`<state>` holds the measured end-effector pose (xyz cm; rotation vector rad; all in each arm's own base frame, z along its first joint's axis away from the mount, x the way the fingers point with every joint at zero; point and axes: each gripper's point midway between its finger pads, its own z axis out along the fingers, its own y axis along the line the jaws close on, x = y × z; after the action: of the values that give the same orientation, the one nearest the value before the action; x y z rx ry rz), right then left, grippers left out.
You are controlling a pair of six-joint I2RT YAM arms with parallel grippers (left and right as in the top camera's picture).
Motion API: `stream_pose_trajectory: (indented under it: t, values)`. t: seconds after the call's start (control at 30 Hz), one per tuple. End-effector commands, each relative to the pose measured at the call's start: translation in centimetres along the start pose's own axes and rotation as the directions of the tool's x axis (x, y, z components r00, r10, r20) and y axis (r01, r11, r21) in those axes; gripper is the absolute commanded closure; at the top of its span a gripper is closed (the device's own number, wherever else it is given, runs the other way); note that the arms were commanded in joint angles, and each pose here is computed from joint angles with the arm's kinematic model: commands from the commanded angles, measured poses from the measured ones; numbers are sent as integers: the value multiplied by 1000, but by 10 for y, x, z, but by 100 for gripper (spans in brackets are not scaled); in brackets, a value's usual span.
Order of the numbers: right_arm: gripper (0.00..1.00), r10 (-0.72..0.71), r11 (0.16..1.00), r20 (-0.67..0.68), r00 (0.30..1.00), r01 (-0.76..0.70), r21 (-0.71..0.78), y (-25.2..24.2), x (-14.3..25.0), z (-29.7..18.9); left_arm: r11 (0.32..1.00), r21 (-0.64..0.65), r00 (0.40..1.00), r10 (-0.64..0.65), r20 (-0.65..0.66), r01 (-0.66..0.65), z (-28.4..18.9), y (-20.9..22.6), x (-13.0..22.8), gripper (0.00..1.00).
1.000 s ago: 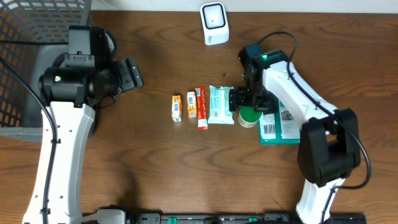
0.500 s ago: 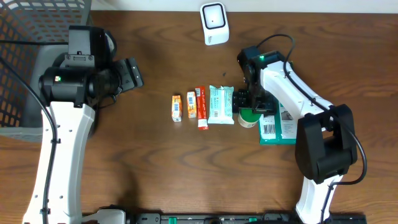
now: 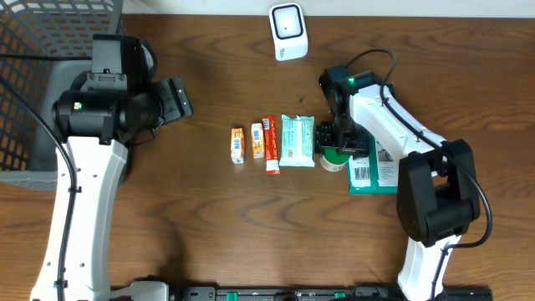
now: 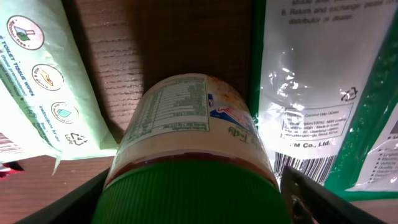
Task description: Scan the item barcode
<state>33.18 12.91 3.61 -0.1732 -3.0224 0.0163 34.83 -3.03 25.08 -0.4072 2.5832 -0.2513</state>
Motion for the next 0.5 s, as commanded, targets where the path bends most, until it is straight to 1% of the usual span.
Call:
stream_pose_trajectory:
  t: [0.0,0.17,0.27,0.47]
  values:
    - [26,11,1000,-10,1000,-11,13,-2,2,4,1000,3,1000,6,1,-6,0,-1,-2,15]
    - [31,9,1000,-14,1000,-9,8,-1,3,4,1000,3,1000,6,1,-6,0,-1,-2,15]
    - [32,-15,1000,-11,1000,15,7,-1,2,4,1000,2,1000,6,0,-6,0,-1,-2,15]
    - [32,-130,991,17,991,130,-4,3,-5,4,1000,2,1000,6,0,-6,0,-1,-2,15]
